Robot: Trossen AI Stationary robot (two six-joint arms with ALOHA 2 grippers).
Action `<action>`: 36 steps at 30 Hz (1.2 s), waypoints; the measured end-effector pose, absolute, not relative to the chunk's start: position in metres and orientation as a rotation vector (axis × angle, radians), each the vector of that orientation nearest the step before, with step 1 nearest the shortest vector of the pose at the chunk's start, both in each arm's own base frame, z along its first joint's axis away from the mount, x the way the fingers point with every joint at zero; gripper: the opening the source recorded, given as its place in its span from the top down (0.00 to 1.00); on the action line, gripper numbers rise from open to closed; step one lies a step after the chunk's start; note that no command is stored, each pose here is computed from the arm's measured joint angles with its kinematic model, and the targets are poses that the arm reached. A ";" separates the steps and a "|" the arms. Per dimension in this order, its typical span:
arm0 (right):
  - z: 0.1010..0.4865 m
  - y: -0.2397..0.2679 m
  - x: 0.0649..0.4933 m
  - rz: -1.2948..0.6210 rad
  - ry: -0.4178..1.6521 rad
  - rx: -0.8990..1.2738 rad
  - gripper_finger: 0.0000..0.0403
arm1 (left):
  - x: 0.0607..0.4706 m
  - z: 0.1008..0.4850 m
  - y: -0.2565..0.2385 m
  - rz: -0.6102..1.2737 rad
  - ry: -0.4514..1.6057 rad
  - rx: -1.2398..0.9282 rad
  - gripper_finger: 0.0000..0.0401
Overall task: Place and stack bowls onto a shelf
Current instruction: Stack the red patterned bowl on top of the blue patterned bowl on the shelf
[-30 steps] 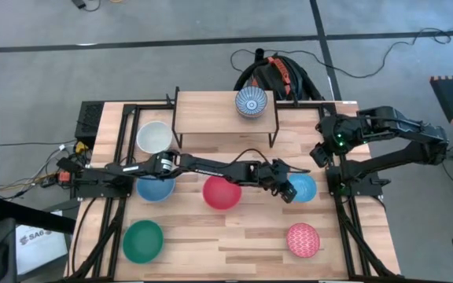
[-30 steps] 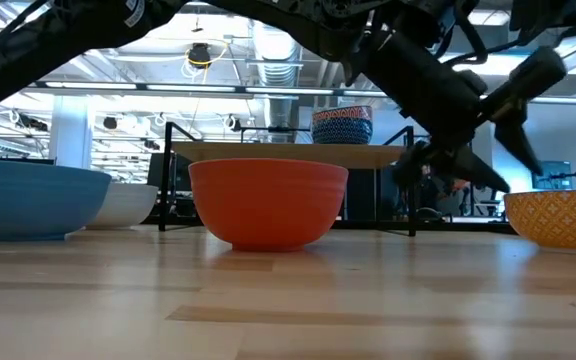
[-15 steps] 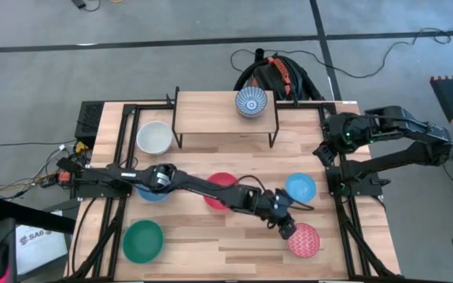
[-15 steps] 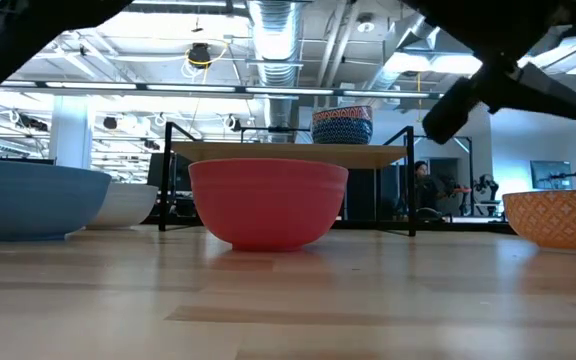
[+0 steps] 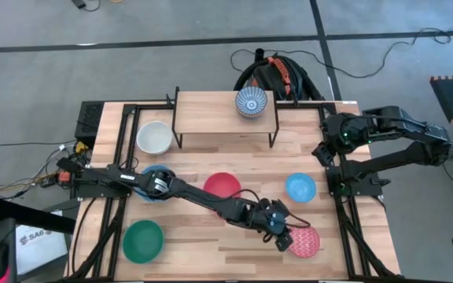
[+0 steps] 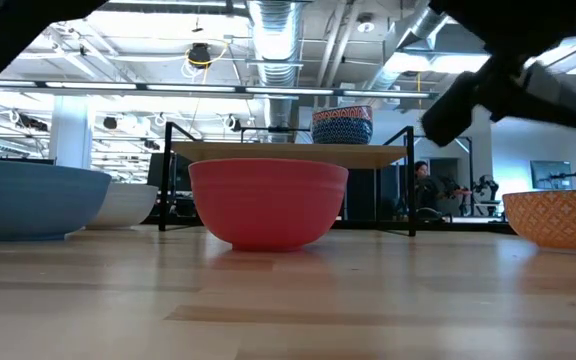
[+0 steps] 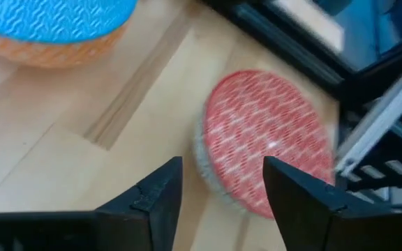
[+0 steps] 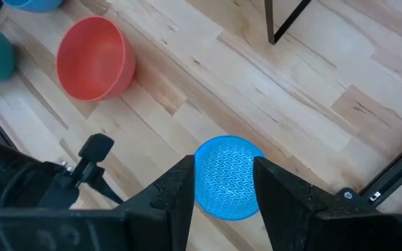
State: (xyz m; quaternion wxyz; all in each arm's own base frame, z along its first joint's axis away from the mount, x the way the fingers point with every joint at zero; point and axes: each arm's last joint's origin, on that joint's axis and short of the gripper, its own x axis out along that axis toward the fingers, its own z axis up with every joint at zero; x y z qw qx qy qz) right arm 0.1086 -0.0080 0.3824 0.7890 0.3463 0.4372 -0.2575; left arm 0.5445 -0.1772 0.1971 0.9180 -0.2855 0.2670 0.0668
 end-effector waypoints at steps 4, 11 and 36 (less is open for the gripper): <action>0.382 -0.008 0.109 -0.554 0.941 0.748 0.58 | 0.543 0.194 -0.181 0.151 0.538 -0.578 0.54; 0.382 -0.008 0.109 -0.555 0.939 0.753 0.58 | 0.547 0.185 -0.191 0.144 0.469 -0.581 0.56; 0.382 -0.008 0.109 -0.549 0.943 0.758 0.58 | 0.549 0.141 -0.188 0.168 0.618 -0.675 0.68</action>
